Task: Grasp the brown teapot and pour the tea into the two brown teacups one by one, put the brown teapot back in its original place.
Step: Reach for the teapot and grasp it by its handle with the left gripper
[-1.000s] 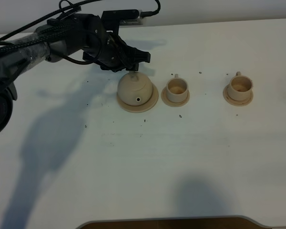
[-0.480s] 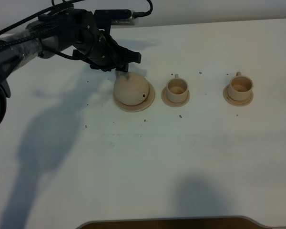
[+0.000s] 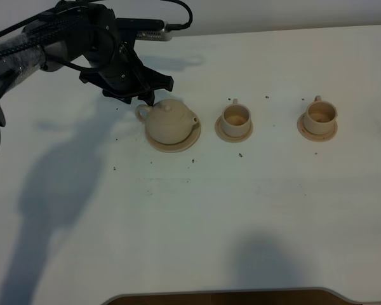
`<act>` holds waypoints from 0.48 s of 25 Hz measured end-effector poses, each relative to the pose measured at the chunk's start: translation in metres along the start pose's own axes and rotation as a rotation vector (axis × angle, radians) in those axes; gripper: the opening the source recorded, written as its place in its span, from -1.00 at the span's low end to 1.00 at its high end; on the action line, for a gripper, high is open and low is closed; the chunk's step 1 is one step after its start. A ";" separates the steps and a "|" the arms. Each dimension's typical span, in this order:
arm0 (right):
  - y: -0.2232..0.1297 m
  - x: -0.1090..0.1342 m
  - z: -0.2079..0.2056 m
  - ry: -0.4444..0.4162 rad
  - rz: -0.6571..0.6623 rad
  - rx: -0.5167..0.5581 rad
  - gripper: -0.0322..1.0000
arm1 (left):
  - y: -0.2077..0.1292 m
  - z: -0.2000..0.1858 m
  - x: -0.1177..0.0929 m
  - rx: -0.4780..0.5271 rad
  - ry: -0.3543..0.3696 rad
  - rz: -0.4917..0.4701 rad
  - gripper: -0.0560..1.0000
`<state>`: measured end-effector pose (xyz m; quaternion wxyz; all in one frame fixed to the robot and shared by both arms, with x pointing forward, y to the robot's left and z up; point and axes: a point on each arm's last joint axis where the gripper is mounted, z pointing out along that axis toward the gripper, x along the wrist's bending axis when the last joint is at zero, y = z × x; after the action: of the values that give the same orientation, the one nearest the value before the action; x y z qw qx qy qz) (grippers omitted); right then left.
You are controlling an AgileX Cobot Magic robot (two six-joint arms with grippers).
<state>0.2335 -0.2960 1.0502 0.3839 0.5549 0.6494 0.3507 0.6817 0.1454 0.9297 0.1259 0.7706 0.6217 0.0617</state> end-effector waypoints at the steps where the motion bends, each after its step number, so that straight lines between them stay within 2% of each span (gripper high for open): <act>1: 0.000 0.000 0.000 0.000 0.000 0.000 -0.49 | -0.001 -0.001 0.001 0.010 0.002 -0.001 -0.06; 12: 0.000 0.000 0.000 0.000 0.000 0.000 -0.49 | -0.016 -0.006 0.006 0.201 0.033 0.022 -0.07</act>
<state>0.2335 -0.2960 1.0502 0.3839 0.5549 0.6494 0.3507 0.6663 0.1549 0.9312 0.0373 0.7850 0.6182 0.0130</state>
